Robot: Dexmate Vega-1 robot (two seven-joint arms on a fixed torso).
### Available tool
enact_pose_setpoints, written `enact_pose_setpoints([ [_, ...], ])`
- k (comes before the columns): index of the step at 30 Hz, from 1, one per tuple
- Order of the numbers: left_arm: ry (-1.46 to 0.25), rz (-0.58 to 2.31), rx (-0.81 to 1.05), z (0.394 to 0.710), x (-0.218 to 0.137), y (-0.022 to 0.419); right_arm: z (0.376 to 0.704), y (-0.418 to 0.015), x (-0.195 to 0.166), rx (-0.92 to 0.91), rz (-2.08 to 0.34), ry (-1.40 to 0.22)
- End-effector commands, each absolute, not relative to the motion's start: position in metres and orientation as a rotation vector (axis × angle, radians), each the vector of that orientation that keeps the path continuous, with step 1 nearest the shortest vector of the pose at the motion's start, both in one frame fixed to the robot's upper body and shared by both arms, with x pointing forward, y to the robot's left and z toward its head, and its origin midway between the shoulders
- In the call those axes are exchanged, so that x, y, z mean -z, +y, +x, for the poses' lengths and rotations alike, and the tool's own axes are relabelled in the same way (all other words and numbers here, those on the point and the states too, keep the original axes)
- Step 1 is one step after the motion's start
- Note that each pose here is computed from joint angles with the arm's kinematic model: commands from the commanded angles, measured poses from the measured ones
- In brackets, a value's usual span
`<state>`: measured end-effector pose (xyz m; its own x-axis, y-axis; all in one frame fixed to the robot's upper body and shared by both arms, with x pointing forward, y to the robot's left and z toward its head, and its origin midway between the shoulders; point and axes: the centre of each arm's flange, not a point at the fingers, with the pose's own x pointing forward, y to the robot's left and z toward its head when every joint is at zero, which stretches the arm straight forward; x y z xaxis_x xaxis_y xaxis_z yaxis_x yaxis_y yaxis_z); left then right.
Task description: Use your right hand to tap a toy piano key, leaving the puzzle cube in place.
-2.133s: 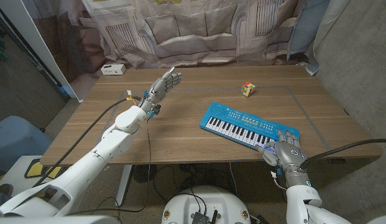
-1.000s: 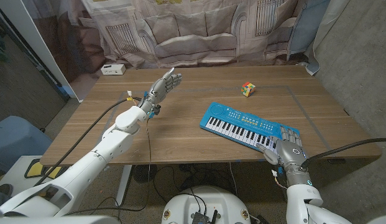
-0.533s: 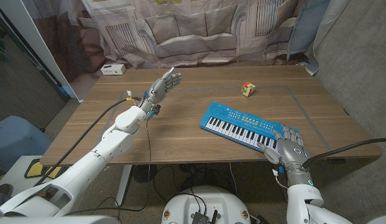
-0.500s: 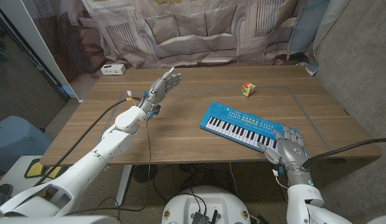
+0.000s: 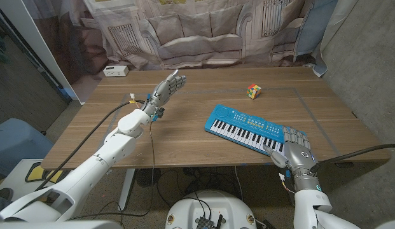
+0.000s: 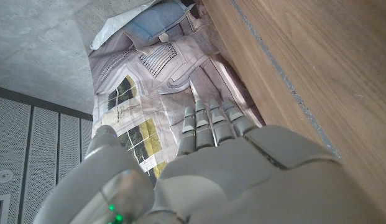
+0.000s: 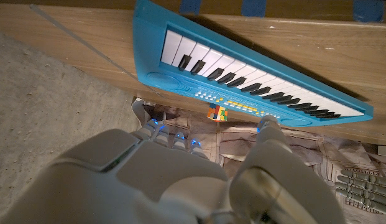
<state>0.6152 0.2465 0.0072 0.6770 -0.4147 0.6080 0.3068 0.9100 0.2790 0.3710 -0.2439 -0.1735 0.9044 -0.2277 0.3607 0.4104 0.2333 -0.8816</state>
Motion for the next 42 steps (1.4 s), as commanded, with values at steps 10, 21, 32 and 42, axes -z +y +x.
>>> enact_pose_setpoints([
  [10, -0.719, 0.149, 0.404, 0.617, -0.005, 0.251, 0.375, -0.242, 0.167, 0.449, -1.205, -0.256],
  [21, -0.728, 0.147, 0.405, 0.620, -0.008, 0.252, 0.381, -0.240, 0.160, 0.480, -1.163, -0.355],
  [32, -0.735, 0.153, 0.413, 0.619, -0.014, 0.251, 0.390, -0.245, 0.151, 0.458, -1.057, -0.431],
  [42, -0.732, 0.161, 0.409, 0.617, -0.016, 0.257, 0.391, -0.243, 0.144, 0.457, -1.002, -0.493],
])
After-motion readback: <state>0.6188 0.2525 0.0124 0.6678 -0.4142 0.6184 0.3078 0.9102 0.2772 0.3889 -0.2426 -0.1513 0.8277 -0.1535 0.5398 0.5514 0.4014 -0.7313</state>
